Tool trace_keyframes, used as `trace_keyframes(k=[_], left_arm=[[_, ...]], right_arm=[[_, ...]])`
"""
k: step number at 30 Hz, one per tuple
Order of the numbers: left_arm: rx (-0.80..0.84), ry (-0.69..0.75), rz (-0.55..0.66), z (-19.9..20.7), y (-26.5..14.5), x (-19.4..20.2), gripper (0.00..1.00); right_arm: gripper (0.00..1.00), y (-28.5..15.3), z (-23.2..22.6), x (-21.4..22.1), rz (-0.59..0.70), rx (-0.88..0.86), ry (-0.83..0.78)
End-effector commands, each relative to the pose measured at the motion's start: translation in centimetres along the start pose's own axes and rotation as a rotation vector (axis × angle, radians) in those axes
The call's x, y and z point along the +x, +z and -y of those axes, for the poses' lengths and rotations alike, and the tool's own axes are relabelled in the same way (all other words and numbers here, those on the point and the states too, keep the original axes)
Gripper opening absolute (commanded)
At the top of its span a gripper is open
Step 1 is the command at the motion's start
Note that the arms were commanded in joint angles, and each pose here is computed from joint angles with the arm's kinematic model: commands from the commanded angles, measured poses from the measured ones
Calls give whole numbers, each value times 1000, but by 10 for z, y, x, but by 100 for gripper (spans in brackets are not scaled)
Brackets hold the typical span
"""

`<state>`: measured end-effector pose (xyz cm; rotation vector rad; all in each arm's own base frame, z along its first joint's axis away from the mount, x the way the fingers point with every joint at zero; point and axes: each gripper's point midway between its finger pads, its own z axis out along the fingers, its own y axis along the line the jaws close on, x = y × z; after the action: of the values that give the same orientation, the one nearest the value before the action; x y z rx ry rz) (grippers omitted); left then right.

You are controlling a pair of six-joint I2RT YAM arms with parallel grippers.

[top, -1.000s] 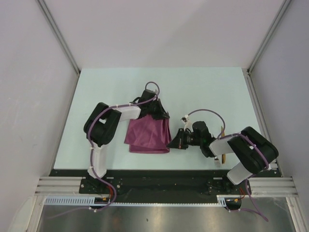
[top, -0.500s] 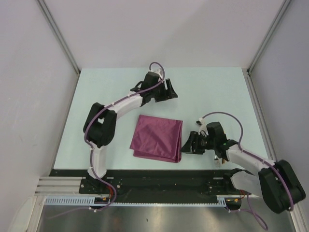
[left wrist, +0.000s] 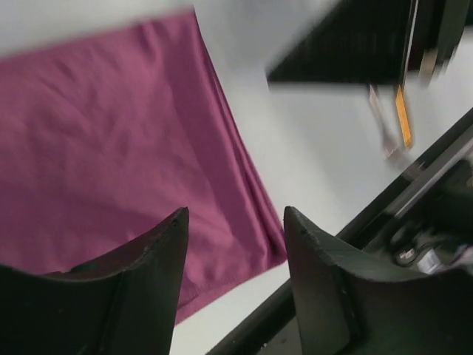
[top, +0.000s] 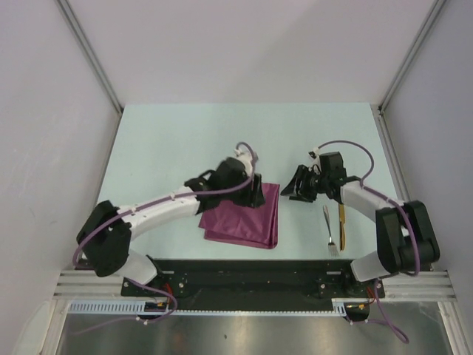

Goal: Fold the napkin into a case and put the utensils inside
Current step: Smooth out the lower triangle-folded napkin at the center of the board.

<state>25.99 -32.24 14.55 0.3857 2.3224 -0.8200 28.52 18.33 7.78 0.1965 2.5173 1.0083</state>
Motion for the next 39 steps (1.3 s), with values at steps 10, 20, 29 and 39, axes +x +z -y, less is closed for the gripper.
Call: trace_keyframes(k=[10,20,29,39], left_arm=[[-107,76,-238,28,46,108,56],[-90,97,-358,38,49,144,58],[-98,101,-398,38,49,152,38],[-47,114,-390,56,43,137,0]], right_arm=[[46,41,-1,-38,-32,-64,-57],[41,61,12,-44,-53,-33,-73],[36,79,13,-41,-78,-33,-69],[20,86,17,-44,-80,-26,-63]])
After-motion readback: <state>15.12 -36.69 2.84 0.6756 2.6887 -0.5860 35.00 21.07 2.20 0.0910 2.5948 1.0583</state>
